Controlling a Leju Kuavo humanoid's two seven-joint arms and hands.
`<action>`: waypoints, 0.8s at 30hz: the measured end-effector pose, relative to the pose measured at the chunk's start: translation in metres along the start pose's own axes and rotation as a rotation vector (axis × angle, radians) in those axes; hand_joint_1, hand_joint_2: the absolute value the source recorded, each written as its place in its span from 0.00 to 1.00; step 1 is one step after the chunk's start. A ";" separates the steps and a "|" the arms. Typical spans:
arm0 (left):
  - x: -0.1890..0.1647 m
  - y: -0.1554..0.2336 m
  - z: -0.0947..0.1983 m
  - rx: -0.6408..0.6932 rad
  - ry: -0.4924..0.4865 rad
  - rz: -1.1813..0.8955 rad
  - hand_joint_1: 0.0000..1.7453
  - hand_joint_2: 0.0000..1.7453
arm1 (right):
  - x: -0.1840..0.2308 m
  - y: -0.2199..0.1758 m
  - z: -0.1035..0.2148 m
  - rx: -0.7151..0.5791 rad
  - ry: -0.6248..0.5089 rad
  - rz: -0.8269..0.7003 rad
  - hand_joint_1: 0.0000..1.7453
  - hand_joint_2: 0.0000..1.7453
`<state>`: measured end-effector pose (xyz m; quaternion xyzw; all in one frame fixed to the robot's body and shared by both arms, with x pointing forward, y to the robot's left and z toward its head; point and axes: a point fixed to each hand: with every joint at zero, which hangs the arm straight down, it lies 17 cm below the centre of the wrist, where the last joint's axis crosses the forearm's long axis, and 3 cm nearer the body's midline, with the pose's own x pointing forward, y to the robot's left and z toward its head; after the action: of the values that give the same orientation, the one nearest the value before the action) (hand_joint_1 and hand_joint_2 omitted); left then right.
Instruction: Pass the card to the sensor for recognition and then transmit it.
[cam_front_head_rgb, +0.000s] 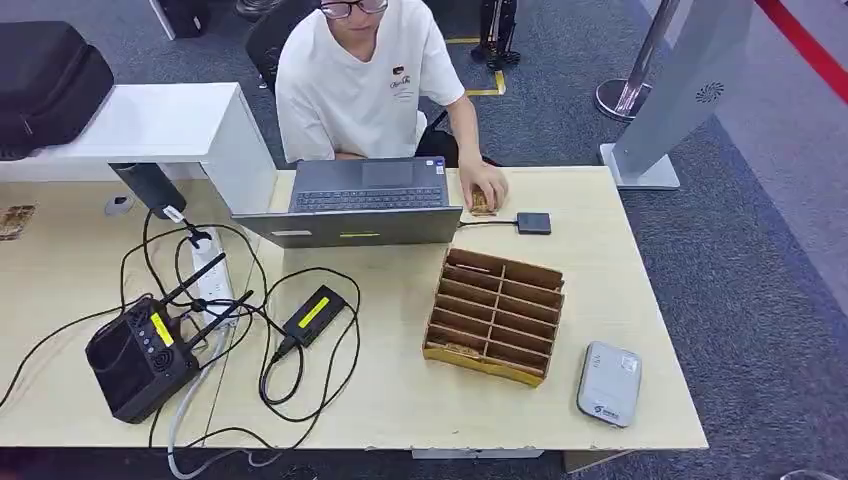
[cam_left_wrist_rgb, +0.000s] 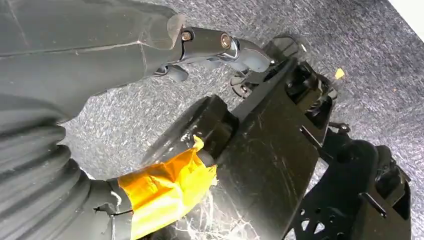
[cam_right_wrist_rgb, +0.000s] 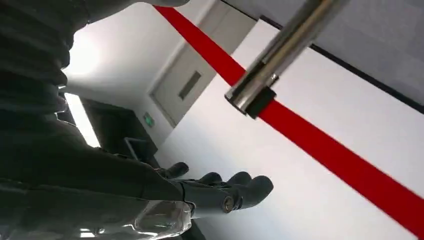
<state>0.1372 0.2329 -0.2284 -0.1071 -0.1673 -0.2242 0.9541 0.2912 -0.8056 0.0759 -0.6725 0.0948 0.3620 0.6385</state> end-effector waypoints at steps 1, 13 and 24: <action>0.000 -0.001 0.001 -0.004 -0.001 0.002 0.00 1.00 | -0.004 0.012 0.002 0.015 0.005 0.005 0.00 1.00; -0.002 -0.001 0.007 -0.017 -0.005 0.021 0.00 1.00 | -0.033 0.101 0.024 0.148 0.027 0.048 0.00 1.00; 0.000 -0.006 0.011 -0.044 -0.006 0.052 0.00 1.00 | -0.003 0.209 0.097 0.354 -0.041 -0.018 0.00 1.00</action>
<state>0.1317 0.2310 -0.2174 -0.1332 -0.1625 -0.2025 0.9565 0.1302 -0.7511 -0.0793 -0.5429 0.1380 0.3474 0.7520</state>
